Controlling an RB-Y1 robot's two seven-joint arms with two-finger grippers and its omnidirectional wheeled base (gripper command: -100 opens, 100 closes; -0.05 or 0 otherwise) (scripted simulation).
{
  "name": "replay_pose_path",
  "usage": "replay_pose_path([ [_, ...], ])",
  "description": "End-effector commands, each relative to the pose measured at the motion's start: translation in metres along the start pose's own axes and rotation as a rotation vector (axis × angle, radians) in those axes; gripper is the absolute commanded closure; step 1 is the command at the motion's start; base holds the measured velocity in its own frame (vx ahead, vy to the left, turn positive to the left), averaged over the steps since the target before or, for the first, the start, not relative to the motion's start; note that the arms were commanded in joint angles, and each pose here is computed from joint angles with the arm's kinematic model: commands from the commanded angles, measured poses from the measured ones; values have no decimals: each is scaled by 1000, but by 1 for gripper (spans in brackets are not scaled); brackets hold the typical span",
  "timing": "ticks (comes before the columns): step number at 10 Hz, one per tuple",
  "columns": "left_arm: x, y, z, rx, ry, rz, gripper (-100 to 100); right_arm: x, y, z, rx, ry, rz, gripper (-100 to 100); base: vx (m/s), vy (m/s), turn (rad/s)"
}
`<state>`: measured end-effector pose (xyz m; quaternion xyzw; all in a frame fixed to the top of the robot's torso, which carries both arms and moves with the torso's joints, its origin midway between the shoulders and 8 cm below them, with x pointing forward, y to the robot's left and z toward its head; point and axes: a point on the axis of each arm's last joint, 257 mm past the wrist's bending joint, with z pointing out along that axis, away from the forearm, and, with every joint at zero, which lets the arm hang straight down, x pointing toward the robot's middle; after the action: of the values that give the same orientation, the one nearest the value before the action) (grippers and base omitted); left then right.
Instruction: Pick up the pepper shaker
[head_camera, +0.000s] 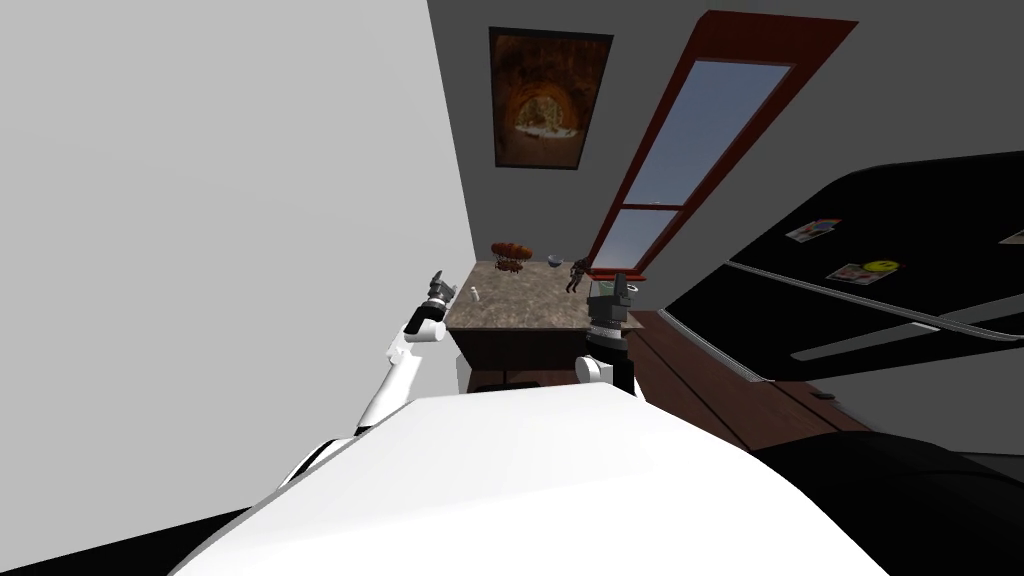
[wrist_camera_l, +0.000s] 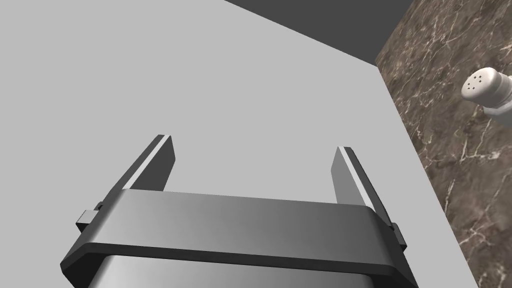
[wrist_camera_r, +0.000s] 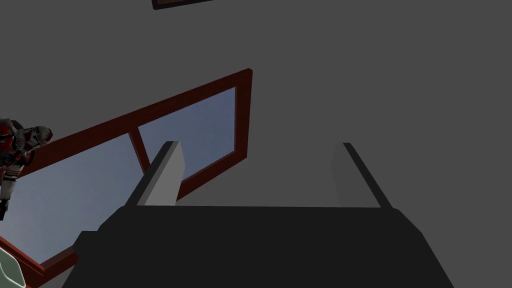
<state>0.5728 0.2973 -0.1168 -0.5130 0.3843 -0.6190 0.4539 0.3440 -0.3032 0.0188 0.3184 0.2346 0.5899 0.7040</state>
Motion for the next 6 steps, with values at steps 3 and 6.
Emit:
replay_pose_path([
  [3, -18, 20, 22, -90, -43, -49, -100, 0, 0, 0, 0, 0, 0, 0, -16, -11, -15],
  [6, -31, 34, 35, -154, -78, -84, -100, 0, 0, 0, 0, 0, 0, 0, -14, -10, -9],
])
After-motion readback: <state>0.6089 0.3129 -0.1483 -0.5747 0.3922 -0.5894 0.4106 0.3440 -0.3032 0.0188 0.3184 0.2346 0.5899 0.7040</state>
